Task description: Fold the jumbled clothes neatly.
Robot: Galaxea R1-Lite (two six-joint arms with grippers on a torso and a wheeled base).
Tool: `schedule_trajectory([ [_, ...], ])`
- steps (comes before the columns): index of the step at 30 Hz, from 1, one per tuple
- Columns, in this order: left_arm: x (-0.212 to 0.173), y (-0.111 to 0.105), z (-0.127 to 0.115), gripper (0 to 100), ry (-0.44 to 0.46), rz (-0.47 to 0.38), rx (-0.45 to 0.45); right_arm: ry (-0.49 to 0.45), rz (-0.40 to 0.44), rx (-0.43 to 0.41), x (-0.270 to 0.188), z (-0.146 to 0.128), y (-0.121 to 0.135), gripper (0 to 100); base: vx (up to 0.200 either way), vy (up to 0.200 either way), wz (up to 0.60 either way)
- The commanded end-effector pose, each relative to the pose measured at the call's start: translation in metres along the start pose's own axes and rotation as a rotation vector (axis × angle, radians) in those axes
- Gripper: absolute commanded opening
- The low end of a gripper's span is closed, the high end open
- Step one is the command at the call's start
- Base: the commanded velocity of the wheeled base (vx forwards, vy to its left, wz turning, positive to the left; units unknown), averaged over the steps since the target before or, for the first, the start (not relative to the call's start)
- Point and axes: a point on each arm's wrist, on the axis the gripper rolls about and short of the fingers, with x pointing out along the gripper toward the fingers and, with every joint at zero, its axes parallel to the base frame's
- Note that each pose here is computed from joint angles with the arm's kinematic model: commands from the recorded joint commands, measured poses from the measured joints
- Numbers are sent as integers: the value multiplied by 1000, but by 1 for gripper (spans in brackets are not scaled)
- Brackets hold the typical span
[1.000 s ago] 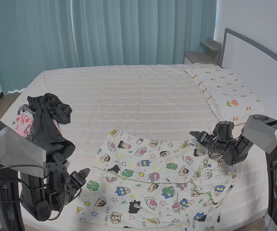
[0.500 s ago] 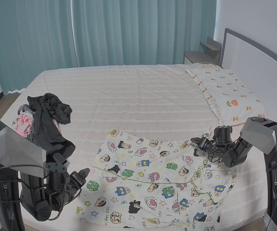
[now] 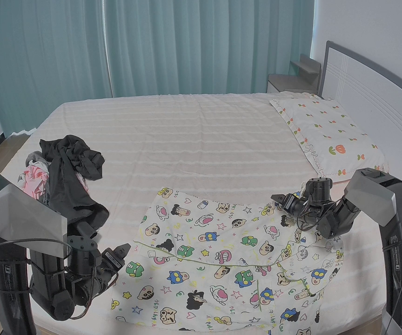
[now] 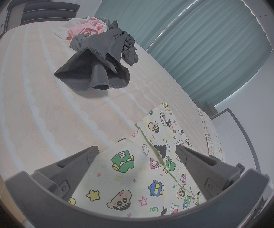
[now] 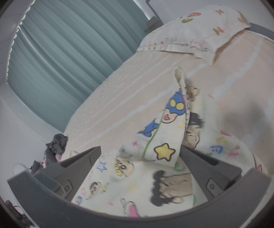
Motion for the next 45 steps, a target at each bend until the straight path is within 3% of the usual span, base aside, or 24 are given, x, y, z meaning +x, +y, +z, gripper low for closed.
schedule_trajectory([
  [1, 3, 2, -1, 100, -4, 3, -8, -64, 106, 25, 20, 12, 23, 100, 0, 0, 0],
  [5, 4, 2, -1, 100, -4, 4, -19, -151, 153, 49, 23, 41, 30, 100, 0, 0, 0],
  [9, 4, 2, -1, 100, -6, 5, -19, -201, 164, 51, 33, 51, 26, 100, 0, 0, 0],
  [16, 4, 3, 0, 100, -6, 7, -21, -212, 120, 61, 29, 55, 13, 100, 0, 0, 0],
  [23, 3, 2, 0, 100, -7, 3, -21, -228, 28, 55, 15, 72, -23, 100, 0, 0, 0],
  [33, 3, 2, 0, 100, -9, 3, -21, -165, -77, -75, 22, 57, -61, 100, 0, 0, 0],
  [45, 3, 2, 0, 100, -7, 3, -21, -100, -117, -139, 36, 43, -74, 100, 0, 0, 0],
])
